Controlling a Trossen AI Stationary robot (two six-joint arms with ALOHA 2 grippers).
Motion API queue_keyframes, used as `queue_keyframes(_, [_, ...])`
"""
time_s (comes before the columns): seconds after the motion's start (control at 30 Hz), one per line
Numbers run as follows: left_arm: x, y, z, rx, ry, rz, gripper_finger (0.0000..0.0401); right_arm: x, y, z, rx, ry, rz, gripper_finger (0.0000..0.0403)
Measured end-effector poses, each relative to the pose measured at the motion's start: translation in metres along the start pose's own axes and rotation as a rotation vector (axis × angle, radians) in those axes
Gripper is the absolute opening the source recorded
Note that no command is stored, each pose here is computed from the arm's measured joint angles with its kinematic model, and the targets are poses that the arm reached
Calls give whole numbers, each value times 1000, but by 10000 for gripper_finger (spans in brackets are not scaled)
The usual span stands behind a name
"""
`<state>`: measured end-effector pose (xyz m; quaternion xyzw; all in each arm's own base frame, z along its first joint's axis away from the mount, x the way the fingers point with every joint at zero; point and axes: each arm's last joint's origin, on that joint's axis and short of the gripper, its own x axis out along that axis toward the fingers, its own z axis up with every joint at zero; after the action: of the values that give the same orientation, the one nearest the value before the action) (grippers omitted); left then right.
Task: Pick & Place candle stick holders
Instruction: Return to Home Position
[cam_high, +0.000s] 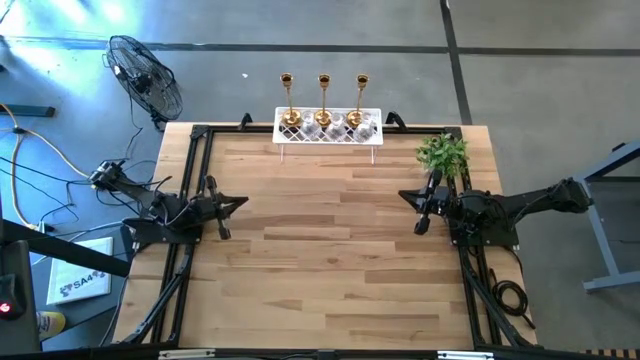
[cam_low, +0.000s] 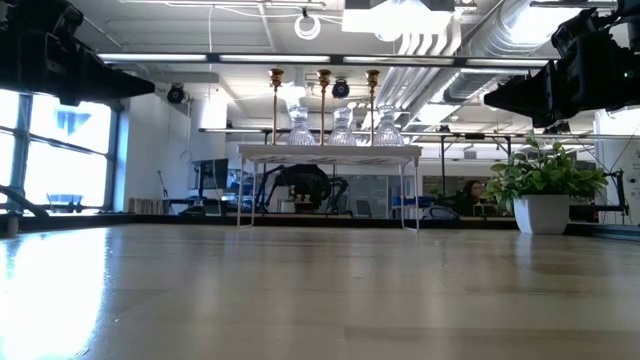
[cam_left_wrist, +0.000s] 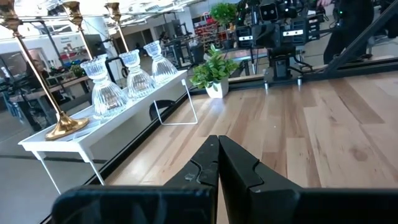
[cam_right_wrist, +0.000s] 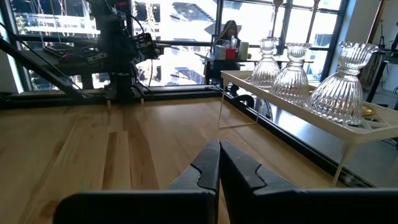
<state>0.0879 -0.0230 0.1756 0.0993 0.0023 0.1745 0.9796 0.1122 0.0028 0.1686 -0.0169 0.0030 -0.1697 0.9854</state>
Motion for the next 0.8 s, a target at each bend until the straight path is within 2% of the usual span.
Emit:
queue_keyframes(0.1, [0, 0, 0, 0, 0, 0, 0, 0, 0, 1, 19, -6, 0, 5])
queue_keyframes(0.23, [0, 0, 0, 0, 0, 0, 0, 0, 0, 7, 158, -65, 1, 7])
queue_keyframes(0.33, [0, 0, 0, -1, -1, 0, 0, 0, 0, 8, 198, -74, 3, 7])
queue_keyframes(0.8, [0, 0, 0, -1, -1, -1, 0, 0, 0, 8, 90, -74, -1, 6])
